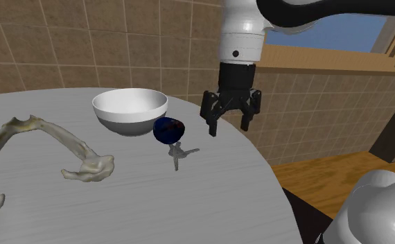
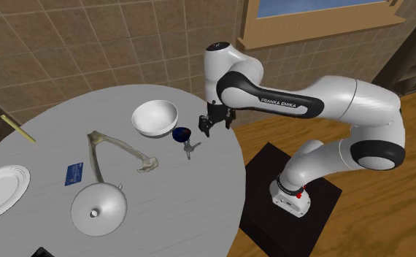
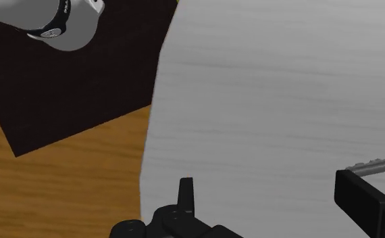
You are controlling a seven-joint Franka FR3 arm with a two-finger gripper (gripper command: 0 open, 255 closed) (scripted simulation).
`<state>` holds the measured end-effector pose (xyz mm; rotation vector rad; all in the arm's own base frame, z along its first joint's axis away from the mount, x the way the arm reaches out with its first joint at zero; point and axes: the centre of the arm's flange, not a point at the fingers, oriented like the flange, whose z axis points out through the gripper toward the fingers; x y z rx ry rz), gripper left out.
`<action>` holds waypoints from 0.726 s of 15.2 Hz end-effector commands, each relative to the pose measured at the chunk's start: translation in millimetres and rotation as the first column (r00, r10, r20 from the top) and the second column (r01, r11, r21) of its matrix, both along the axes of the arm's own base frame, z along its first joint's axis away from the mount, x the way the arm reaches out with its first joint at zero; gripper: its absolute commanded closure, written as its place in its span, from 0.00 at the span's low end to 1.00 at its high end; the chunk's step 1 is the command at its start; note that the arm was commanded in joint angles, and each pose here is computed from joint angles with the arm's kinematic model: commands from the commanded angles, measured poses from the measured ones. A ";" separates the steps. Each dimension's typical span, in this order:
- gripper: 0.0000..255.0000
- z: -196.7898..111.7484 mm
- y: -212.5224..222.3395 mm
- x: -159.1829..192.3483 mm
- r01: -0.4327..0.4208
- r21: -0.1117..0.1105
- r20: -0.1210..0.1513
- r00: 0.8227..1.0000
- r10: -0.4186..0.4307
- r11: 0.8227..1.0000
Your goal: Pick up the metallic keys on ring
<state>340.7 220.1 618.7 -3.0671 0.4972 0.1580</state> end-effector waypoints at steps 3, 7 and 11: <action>0.00 6.7 41.7 20.4 0.108 0.028 -0.039 0.994 -0.106 0.994; 0.00 14.5 82.5 45.4 0.210 0.051 -0.079 0.976 -0.205 0.976; 0.00 13.6 103.8 61.1 0.265 0.062 -0.101 0.961 -0.258 0.962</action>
